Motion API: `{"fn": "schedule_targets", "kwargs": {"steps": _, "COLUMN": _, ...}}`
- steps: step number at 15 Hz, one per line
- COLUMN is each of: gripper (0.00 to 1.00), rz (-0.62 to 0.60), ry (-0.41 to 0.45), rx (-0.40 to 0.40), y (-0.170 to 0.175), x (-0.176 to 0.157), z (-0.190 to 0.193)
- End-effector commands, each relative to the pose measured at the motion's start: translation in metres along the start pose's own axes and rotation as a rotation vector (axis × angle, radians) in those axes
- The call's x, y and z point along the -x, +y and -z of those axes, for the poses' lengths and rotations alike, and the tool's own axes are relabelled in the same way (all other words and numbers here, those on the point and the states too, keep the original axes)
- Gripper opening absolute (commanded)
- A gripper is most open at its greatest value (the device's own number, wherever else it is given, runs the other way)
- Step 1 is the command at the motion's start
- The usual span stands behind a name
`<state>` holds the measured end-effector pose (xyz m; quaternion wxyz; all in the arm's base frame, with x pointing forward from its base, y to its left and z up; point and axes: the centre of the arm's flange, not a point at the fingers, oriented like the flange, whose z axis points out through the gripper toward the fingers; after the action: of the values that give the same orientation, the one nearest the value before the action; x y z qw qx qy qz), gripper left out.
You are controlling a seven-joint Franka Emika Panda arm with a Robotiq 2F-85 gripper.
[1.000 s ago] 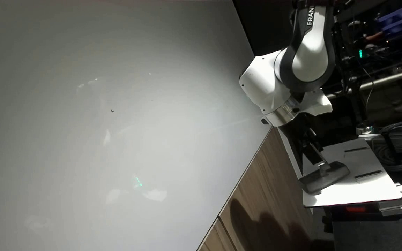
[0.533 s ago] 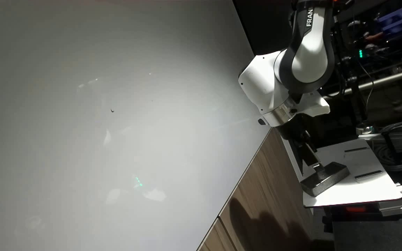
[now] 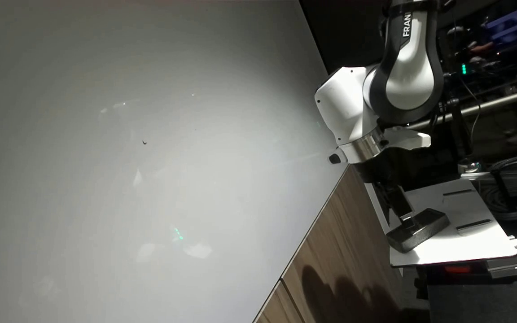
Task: Use the eraser to wipe the whiteboard.
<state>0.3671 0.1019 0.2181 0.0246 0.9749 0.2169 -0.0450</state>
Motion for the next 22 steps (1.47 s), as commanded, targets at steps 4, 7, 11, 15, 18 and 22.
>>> {"fn": "schedule_targets", "kwargs": {"steps": 4, "gripper": 1.00, "rz": 0.139, "ry": 0.026, "rx": -0.036, "y": -0.007, "x": 0.022, "z": -0.012}}
{"fn": "schedule_targets", "kwargs": {"steps": 7, "gripper": 1.00, "rz": 0.183, "ry": 0.018, "rx": -0.040, "y": -0.011, "x": 0.026, "z": -0.024}}
{"fn": "schedule_targets", "kwargs": {"steps": 11, "gripper": 0.75, "rz": 0.207, "ry": 0.014, "rx": -0.044, "y": -0.012, "x": 0.027, "z": -0.033}}
{"fn": "schedule_targets", "kwargs": {"steps": 15, "gripper": 0.49, "rz": 0.213, "ry": 0.020, "rx": -0.039, "y": -0.013, "x": 0.025, "z": -0.035}}
{"fn": "schedule_targets", "kwargs": {"steps": 18, "gripper": 0.31, "rz": 0.204, "ry": 0.028, "rx": -0.032, "y": -0.015, "x": 0.019, "z": -0.025}}
{"fn": "schedule_targets", "kwargs": {"steps": 22, "gripper": 0.31, "rz": 0.123, "ry": 0.055, "rx": 0.019, "y": 0.003, "x": 0.002, "z": -0.003}}
